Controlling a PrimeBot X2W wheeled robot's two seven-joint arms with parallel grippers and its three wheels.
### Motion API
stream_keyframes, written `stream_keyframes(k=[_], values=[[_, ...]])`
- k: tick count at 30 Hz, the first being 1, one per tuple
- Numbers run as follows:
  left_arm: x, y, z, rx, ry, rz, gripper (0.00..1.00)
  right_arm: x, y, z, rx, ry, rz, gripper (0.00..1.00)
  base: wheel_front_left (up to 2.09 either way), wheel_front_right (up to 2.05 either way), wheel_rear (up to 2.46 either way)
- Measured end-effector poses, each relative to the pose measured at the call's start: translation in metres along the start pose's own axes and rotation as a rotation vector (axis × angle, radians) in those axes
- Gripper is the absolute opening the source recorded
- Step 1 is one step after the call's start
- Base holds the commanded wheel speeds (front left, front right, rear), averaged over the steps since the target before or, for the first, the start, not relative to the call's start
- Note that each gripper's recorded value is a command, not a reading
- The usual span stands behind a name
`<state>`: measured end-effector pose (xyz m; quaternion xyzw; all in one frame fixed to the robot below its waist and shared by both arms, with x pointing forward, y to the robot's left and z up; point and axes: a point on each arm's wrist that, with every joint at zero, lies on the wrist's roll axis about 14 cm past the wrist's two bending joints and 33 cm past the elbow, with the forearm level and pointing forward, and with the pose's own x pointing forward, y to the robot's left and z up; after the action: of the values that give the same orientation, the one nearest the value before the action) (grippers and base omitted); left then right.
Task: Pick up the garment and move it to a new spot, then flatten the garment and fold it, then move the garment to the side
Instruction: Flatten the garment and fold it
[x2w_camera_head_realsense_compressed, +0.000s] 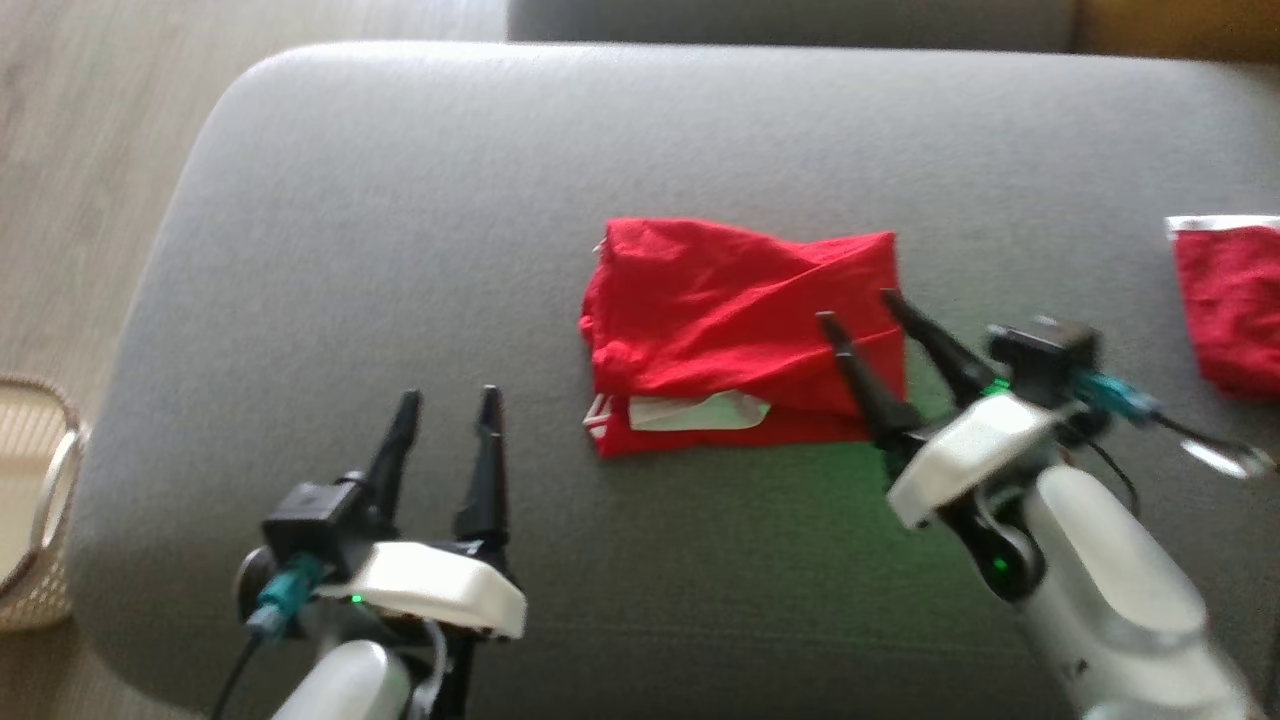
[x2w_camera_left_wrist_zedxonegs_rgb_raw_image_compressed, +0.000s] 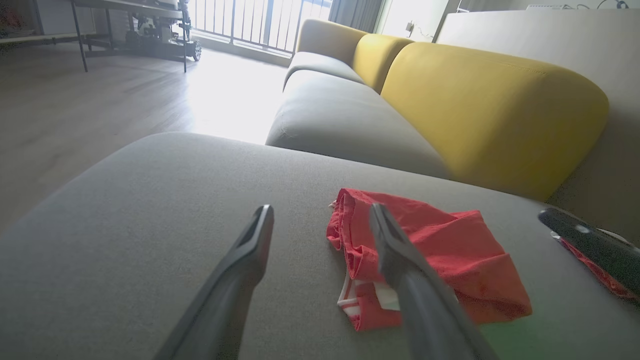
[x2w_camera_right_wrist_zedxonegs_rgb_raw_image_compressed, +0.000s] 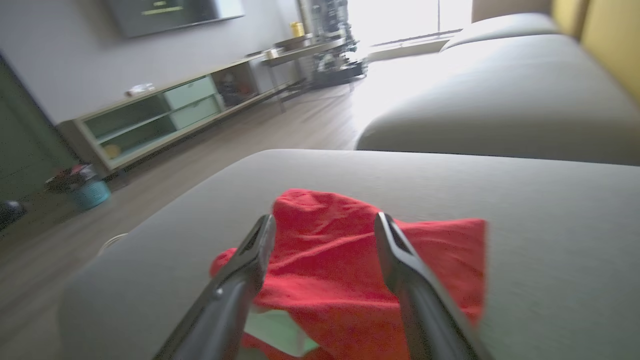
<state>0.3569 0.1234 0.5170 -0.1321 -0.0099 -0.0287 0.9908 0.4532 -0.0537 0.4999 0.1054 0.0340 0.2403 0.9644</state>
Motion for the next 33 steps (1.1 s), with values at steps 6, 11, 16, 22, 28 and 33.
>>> stream_keyframes(k=[6,11,16,22,28,33], values=[[-0.006,0.004,0.01,0.037,-0.046,0.003,1.0,-0.045,-0.049,0.002,-0.044,-0.051,-0.203,1.0,0.0,0.0,0.0],[-0.015,0.0,0.005,0.06,-0.051,-0.014,1.0,-0.087,-0.07,0.012,-0.087,-0.11,-0.339,1.0,0.0,0.0,0.0],[-0.026,0.002,0.003,0.09,-0.06,-0.014,1.0,-0.116,-0.07,0.039,-0.21,-0.187,-0.386,1.0,0.0,0.0,0.0],[-0.041,0.003,0.002,0.135,-0.067,-0.025,1.0,-0.142,-0.061,0.036,-0.235,-0.19,-0.399,1.0,0.0,0.0,0.0],[-0.047,0.003,0.008,0.187,-0.094,-0.038,1.0,-0.156,-0.05,0.025,-0.189,-0.181,-0.39,1.0,0.0,0.0,0.0],[-0.06,0.007,-0.003,0.194,-0.06,-0.03,1.0,-0.166,-0.049,0.016,-0.172,-0.16,-0.401,1.0,0.0,0.0,0.0]])
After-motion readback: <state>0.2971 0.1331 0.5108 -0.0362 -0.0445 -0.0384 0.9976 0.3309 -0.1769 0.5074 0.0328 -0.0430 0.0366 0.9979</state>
